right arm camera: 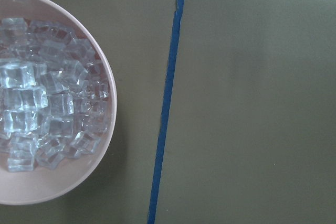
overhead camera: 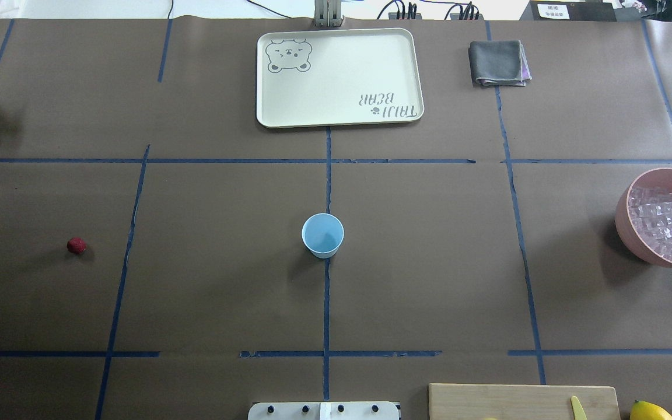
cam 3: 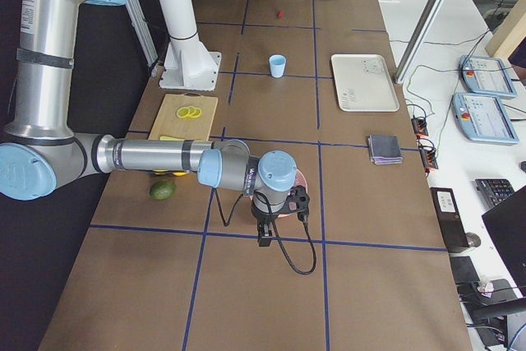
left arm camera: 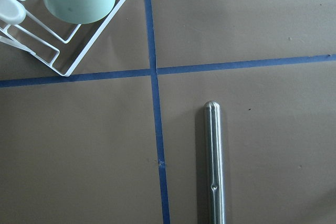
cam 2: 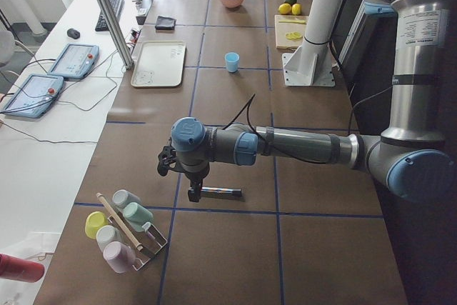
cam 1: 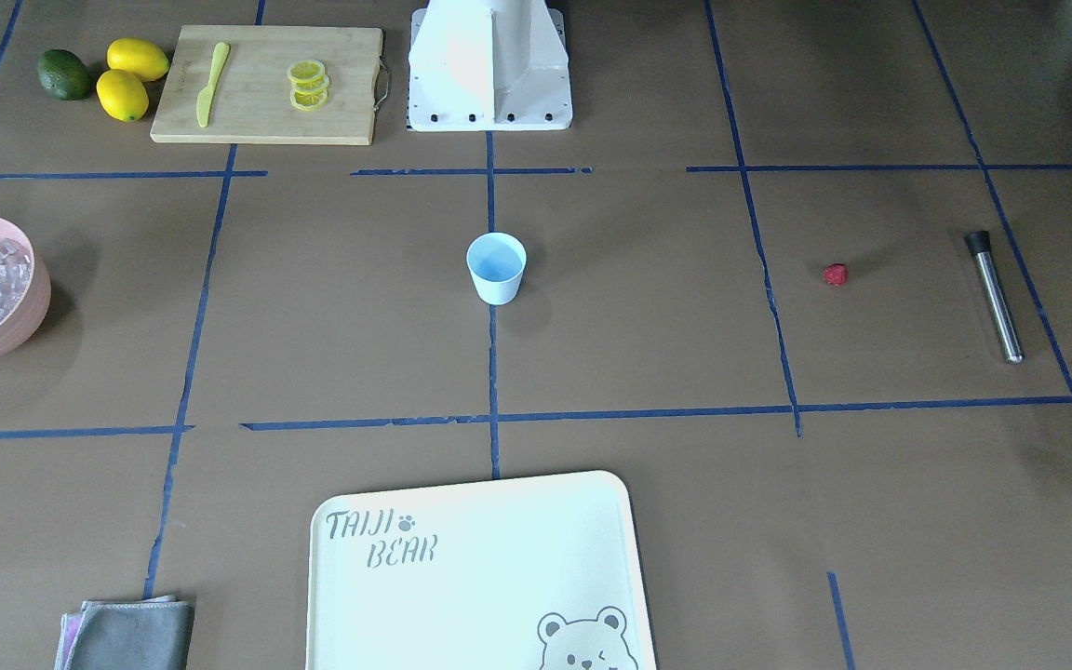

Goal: Mash ice and strawberries in cup
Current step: 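Lower the right gripper over the pink bowl of ice cubes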

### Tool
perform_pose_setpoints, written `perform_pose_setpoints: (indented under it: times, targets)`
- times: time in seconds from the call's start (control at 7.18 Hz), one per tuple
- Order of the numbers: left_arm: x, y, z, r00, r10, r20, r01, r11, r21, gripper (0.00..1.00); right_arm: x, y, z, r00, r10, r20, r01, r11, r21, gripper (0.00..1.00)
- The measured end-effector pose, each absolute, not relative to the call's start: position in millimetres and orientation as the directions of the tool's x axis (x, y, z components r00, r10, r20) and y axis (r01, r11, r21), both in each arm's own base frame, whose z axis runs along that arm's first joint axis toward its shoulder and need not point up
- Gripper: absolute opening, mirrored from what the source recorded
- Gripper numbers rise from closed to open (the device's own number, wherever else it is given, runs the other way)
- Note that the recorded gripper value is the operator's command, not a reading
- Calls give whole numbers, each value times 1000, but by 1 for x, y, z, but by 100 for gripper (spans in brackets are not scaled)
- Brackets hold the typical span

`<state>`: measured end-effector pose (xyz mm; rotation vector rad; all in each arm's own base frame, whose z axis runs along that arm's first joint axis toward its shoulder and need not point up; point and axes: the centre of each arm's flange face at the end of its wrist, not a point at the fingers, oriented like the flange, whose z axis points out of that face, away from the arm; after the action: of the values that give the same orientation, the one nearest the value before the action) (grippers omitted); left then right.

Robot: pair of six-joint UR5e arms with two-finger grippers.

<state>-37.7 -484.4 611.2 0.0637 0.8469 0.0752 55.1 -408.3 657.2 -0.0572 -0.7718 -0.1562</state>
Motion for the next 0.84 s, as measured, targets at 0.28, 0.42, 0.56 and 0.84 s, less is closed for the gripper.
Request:
perform_pose_setpoints:
  times: [0.28, 0.42, 0.56, 0.84]
  targets:
    - [-37, -482, 611, 656, 91, -750, -41, 995, 85, 100, 54, -410, 653, 689, -119, 715, 156, 988, 14, 99]
    - [-37, -481, 611, 654, 92, -751, -41, 995, 86, 100, 53, -411, 650, 681, -120, 722, 154, 988, 19, 99]
    - [-37, -481, 610, 654, 92, -751, -41, 995, 87, 100, 52, -412, 647, 676, -123, 727, 152, 988, 25, 99]
    - [-37, -478, 612, 652, 90, -753, -41, 996, 84, 100, 52, -413, 638, 673, -137, 727, 153, 987, 44, 99]
